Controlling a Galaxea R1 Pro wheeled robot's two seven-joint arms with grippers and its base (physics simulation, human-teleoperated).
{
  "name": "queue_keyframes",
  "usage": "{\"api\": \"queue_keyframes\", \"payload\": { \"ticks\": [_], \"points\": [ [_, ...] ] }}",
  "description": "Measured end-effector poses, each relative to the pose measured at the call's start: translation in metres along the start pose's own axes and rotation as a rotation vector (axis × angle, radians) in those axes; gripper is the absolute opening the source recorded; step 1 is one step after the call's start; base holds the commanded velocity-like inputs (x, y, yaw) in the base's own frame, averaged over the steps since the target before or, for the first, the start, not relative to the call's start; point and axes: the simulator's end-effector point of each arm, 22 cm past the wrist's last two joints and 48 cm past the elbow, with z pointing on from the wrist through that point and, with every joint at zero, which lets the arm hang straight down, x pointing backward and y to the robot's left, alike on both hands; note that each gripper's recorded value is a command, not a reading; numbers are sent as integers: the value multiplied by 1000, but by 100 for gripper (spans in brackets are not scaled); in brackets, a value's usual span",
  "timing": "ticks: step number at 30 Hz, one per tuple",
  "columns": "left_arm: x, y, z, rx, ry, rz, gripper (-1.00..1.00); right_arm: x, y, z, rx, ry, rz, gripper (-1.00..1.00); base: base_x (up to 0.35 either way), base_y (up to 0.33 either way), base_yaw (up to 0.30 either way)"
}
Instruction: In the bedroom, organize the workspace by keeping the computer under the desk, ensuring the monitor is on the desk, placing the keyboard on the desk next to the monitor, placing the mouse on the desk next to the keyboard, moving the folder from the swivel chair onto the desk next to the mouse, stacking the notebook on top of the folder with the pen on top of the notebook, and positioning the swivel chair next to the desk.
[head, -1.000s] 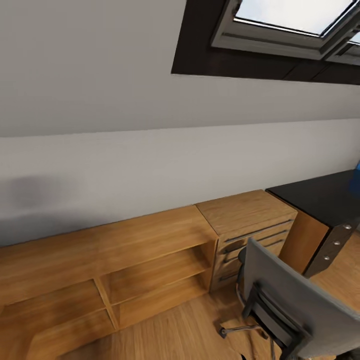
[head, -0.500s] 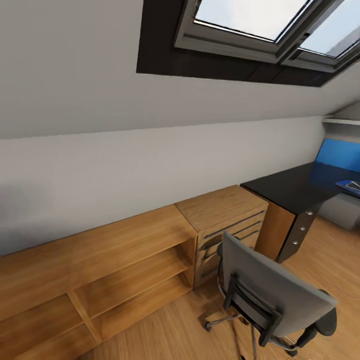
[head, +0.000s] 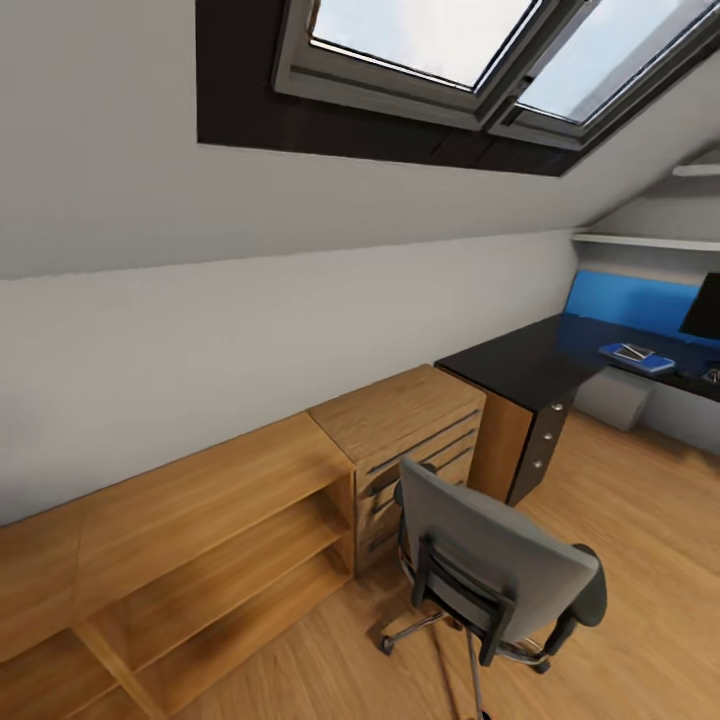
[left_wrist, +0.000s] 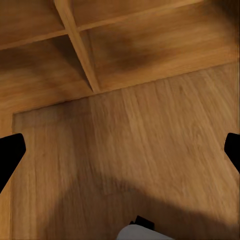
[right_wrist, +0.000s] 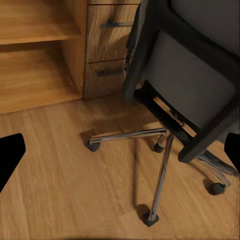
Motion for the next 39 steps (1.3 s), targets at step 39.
{"api": "queue_keyframes", "payload": {
  "ticks": [39],
  "points": [
    [0,1,0,-1,0,1,100,0,0,0,-2,0,-3,100,0,0,-299]
  ]
}}
